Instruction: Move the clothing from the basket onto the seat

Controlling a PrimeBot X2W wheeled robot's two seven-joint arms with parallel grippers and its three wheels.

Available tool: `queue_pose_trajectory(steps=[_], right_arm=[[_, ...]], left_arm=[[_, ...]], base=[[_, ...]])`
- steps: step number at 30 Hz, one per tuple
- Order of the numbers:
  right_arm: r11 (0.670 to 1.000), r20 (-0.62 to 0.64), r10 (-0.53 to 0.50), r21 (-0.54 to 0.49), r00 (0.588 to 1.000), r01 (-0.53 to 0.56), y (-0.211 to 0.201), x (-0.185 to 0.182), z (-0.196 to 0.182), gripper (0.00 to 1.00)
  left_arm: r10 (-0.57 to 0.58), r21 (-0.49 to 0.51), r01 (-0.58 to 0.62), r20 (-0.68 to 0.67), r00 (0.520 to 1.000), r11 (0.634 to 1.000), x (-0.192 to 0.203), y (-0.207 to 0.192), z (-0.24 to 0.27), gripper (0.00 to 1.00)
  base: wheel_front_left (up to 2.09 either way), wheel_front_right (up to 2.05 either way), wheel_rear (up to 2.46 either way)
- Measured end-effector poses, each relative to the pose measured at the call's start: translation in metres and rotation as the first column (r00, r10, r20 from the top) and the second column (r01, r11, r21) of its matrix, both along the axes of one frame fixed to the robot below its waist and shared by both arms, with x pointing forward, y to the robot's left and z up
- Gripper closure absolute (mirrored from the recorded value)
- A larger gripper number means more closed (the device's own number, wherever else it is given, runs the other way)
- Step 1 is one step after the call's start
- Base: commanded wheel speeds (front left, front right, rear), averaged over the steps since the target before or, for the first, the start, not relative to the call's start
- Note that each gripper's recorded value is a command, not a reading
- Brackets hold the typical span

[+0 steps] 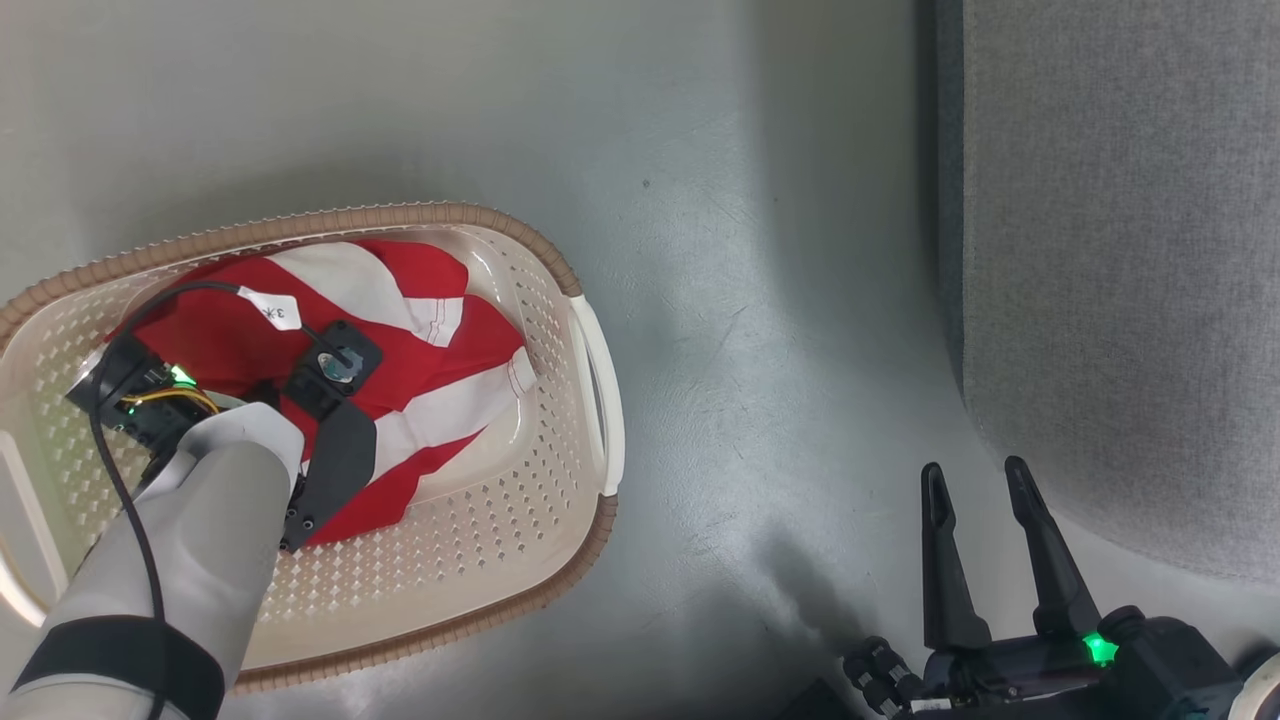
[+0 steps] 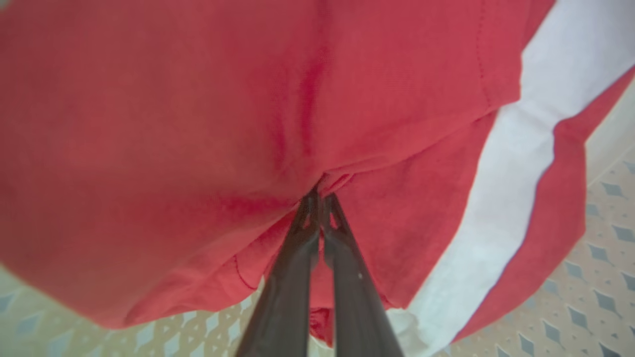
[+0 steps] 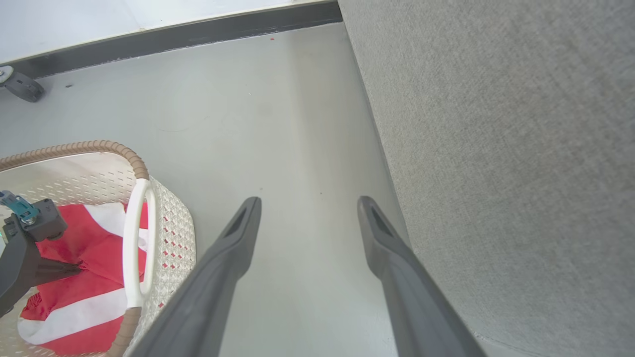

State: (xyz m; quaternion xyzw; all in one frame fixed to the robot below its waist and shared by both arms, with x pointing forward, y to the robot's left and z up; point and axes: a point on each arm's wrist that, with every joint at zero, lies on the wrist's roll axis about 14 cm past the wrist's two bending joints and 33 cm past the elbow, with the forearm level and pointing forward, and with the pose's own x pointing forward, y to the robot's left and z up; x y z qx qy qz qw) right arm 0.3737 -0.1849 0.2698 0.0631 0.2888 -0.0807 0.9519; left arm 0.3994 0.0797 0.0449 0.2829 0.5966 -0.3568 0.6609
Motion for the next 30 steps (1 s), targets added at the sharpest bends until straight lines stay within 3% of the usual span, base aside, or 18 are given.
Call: queue_pose_trajectory(steps=[17,30], right_arm=[[0.999,0.157,0.042,0.012,0.987,-0.044,0.007,0.047,0.027,0.0],[0.999,0.279,0.026,0.021,0.96,-0.033,-0.002,0.078,0.066,0.0]], left_arm=[[0.065,-0.042,-0.063,0.046,0.997,0.997,0.018,-0.002,0.018,1.0],[0.102,-0.128,-0.092,0.069,0.992,0.988,0.003,-0.017,0.051,1.0]], base=[[0.0,0.0,0.0],[0.0,0.0,0.0]])
